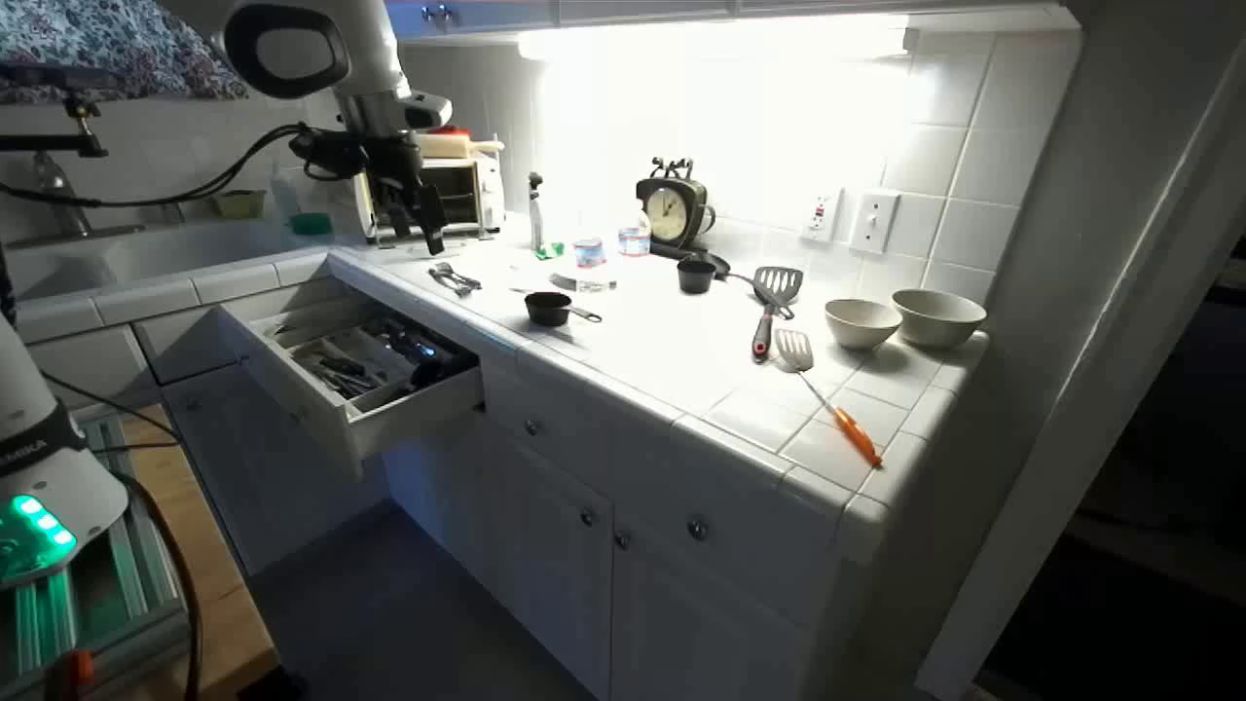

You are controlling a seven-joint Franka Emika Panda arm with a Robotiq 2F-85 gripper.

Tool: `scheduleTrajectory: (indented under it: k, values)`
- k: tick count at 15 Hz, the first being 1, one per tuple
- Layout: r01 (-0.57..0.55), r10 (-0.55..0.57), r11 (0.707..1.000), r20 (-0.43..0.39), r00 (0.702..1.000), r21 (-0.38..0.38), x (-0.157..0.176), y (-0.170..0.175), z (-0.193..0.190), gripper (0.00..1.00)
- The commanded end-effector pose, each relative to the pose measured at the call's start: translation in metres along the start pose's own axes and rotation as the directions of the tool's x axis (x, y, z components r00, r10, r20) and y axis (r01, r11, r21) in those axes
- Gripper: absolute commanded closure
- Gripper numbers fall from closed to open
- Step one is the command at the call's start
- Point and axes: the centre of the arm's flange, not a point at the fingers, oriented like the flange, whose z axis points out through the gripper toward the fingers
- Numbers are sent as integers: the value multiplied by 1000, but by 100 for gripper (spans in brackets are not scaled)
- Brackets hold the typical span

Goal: Put the spoon and the fork on the plate

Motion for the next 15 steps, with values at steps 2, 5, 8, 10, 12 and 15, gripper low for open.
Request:
scheduleTrajectory:
  k: [2, 5, 8, 10, 12, 15]
  values:
    - [0, 0, 1000, 0, 1000, 0, 0, 0, 0, 0]
    - [0, 0, 1000, 0, 1000, 0, 0, 0, 0, 0]
    - [0, 0, 1000, 0, 1000, 0, 0, 0, 0, 0]
    - [-119, 119, 993, 13, 993, -17, 11, -5, 5, 0]
    - [-145, 145, 989, 15, 989, -3, 17, -13, 10, 0]
    - [-36, 36, 999, 18, 999, 33, 24, -32, 18, 0]
